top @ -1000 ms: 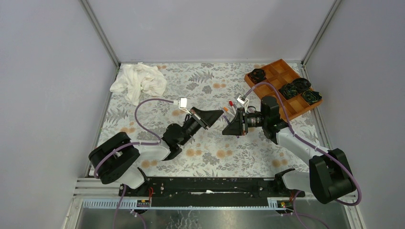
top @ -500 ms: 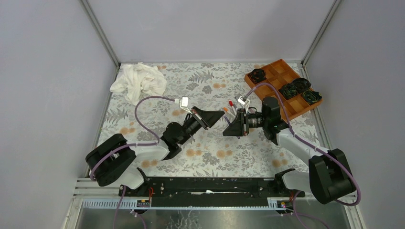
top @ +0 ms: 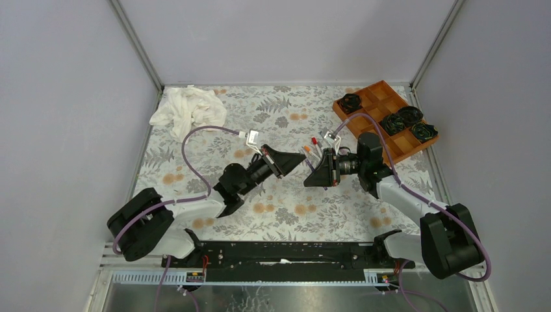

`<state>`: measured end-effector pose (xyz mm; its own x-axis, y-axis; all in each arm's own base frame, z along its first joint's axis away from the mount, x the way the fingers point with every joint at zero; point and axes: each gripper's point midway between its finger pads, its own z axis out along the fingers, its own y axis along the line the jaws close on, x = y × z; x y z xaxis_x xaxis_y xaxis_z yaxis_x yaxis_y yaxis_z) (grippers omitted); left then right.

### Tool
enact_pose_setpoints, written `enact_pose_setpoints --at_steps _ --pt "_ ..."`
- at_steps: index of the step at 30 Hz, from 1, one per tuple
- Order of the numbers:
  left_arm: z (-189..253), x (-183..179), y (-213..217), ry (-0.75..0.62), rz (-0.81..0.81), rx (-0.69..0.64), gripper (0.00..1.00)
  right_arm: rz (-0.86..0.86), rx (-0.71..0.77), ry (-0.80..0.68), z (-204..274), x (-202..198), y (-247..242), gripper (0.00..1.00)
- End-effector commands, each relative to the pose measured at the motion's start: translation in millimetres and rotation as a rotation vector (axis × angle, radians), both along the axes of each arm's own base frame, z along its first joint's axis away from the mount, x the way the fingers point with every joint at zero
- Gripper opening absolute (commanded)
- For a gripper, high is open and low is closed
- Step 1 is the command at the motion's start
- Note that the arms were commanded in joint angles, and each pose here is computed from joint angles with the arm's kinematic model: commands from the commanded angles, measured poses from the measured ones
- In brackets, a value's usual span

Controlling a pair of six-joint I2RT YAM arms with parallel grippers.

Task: Insert the pens into the pen caps
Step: Insert the pen cap onto the pen.

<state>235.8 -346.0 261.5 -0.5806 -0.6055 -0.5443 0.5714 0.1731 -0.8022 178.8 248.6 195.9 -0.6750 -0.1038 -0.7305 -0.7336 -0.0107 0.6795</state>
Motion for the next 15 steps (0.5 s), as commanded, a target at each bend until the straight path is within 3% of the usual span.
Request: enact_pose_setpoints --at_steps 1,15 --pt "-6.7 -15.5 -11.5 -0.002 -0.108 0.040 0.00 -0.039 0.029 -0.112 17.2 10.9 1.7 0.00" --pt "-8.9 -20.0 -26.0 0.032 -0.108 0.014 0.03 -0.046 0.009 -0.151 14.0 12.9 0.9 0.00"
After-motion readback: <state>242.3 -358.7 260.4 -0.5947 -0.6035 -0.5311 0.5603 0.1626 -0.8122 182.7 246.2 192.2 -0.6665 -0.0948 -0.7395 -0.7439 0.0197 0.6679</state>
